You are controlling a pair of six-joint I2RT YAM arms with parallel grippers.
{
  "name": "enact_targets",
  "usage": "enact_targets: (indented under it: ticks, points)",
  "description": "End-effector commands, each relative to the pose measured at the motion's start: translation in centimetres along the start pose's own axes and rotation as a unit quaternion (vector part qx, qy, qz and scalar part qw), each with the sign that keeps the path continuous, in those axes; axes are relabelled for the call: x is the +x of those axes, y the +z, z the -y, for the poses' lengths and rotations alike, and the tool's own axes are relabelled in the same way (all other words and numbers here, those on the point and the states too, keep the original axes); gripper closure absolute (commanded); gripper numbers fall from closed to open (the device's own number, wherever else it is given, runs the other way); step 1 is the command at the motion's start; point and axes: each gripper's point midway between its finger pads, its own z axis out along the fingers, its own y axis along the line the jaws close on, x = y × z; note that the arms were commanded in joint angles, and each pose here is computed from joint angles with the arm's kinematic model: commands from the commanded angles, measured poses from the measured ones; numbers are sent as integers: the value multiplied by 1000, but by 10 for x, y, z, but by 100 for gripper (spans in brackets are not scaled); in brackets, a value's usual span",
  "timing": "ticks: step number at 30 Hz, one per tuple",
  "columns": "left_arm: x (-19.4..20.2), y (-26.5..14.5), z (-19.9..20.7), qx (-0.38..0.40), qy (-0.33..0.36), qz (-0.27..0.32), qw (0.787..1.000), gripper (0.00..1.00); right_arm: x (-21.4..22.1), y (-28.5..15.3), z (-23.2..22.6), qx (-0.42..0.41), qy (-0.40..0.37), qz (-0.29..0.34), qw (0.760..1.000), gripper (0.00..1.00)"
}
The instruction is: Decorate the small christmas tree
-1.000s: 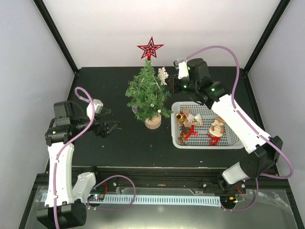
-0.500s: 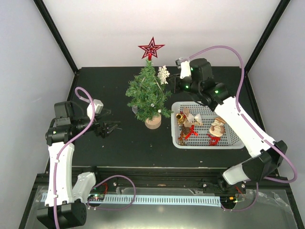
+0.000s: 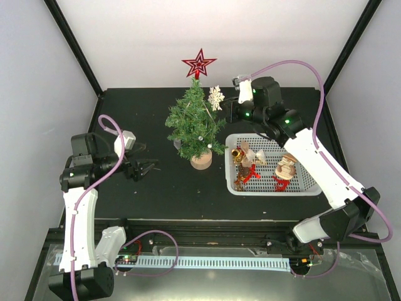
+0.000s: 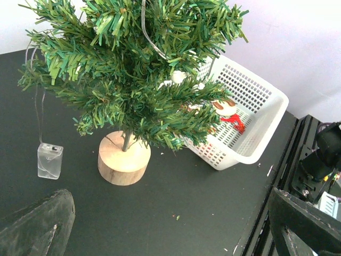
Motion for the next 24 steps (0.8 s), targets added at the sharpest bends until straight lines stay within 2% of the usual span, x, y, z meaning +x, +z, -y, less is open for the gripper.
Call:
enact_targets:
  ticks: [1,21,24]
  points:
    - [-5,-2,2,3,12,12,1000,1,-11,-10,-11,-15,-2,21,1000,99]
    - [-4,-2,2,0,13,13,1000,1,-32,-30,-14,-7,-6,63,998,99]
    - [-4,-2,2,0,13,13,1000,1,-31,-27,-18,-16,-6,53,998,99]
